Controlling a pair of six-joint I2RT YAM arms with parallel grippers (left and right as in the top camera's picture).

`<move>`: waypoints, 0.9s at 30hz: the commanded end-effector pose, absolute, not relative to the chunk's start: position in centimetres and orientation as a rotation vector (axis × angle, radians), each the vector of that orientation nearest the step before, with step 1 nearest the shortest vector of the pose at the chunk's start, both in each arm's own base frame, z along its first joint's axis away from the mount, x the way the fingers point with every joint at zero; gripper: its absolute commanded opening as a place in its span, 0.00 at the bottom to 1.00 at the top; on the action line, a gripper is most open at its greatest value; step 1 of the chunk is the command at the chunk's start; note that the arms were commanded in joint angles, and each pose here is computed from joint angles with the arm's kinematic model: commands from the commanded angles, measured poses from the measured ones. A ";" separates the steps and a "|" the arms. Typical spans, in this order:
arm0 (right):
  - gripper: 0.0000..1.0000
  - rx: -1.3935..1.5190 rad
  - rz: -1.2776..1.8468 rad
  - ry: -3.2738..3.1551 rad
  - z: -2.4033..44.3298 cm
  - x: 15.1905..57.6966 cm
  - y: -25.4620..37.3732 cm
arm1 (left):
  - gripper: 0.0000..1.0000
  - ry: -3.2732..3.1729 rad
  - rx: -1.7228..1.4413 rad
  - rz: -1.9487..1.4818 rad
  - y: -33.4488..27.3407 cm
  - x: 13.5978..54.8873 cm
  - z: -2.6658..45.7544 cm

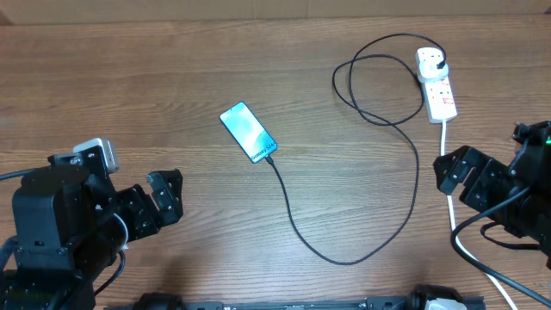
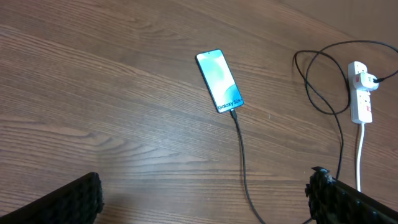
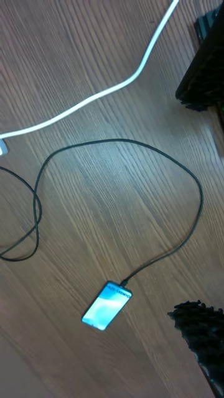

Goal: Plug charger to phone and switch on socket

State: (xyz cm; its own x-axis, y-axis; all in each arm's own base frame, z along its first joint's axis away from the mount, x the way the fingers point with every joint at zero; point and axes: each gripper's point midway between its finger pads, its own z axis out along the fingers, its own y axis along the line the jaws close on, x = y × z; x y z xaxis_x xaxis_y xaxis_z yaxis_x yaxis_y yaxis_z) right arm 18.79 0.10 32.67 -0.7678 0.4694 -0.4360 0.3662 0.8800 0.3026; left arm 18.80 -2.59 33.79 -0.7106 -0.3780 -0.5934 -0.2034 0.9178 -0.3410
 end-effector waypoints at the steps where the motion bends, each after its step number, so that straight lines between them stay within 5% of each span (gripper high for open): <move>1: 1.00 0.596 0.213 2.534 32.5 18.7 -0.5 | 1.00 2.379 -0.431 -0.328 -2.5 18.8 33.7; 27: 1.00 0.142 0.300 2.052 23.8 20.1 2.2 | 1.00 2.379 -0.431 -0.328 -2.5 18.8 33.7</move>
